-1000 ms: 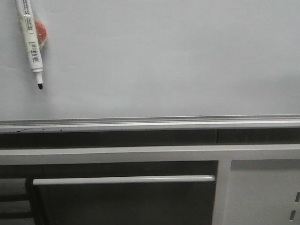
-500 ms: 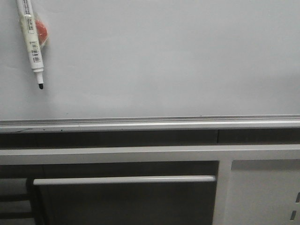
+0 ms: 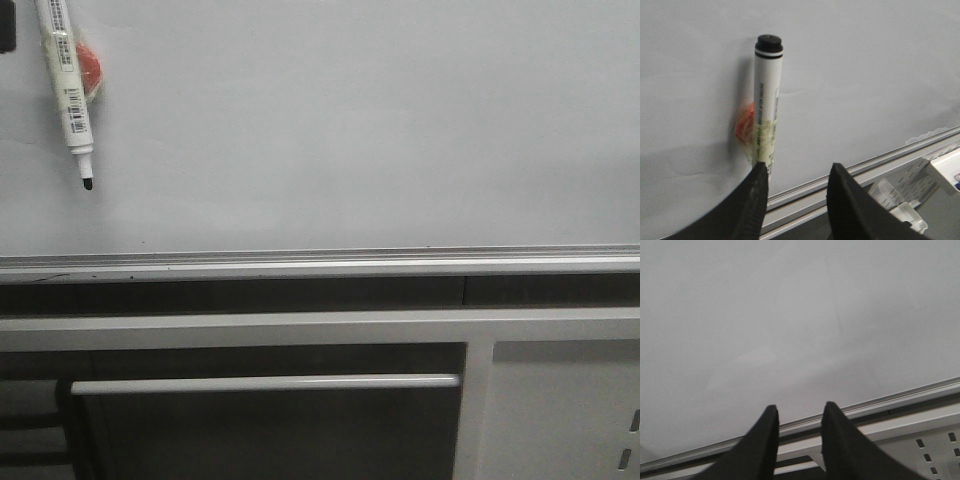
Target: Write number 1 on whiteboard
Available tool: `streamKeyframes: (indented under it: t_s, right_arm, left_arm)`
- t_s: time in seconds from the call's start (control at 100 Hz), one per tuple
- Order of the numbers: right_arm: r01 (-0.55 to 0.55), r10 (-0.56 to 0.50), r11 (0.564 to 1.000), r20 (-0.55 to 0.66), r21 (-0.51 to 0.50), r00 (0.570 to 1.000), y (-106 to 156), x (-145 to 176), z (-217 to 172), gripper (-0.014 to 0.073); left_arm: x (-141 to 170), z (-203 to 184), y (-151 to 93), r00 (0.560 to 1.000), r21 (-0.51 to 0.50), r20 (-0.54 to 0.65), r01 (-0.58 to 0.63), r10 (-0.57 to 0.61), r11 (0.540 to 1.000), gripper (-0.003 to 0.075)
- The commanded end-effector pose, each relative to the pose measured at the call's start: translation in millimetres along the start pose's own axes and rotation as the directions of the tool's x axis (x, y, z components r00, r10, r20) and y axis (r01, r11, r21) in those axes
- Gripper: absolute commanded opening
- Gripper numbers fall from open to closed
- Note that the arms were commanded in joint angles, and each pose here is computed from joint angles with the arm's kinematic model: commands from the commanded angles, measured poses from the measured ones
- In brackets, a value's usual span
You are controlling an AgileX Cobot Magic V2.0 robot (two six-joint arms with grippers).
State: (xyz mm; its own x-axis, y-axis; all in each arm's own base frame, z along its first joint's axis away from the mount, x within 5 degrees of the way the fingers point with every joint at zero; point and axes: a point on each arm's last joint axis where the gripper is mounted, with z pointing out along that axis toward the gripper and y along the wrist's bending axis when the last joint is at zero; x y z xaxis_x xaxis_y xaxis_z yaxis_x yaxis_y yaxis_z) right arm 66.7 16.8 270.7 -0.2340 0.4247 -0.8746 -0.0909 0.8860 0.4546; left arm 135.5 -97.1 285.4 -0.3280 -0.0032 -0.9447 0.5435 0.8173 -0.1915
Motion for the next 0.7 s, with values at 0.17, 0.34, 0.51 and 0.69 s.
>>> streamKeyframes:
  t_s: [0.17, 0.34, 0.51, 0.69]
  right_arm:
    - [0.005, -0.004, 1.000, 0.092, -0.009, 0.996, 5.1, -16.7, -1.5, 0.0187]
    - [0.005, -0.004, 1.000, 0.092, -0.009, 0.996, 5.1, -16.7, -1.5, 0.0187]
    - [0.005, -0.004, 1.000, 0.092, -0.009, 0.996, 5.1, -16.7, -1.5, 0.0187]
    - [0.005, -0.004, 1.000, 0.100, -0.009, 0.995, 5.0, -17.4, -1.5, 0.0187]
  left_arm:
    - [-12.1, 18.0, -6.5, 0.996, -0.137, 0.067, -0.045, 0.054, 0.990, 0.0257]
    - [-13.5, 18.0, -7.3, 0.994, -0.161, 0.085, -0.053, 0.067, 0.986, 0.0355]
    - [-19.2, 17.5, -5.5, 0.990, -0.193, 0.113, -0.063, 0.086, 0.979, 0.0385]
    - [-27.0, 37.8, -11.4, 0.991, -0.194, 0.085, -0.089, 0.107, 0.977, 0.0385]
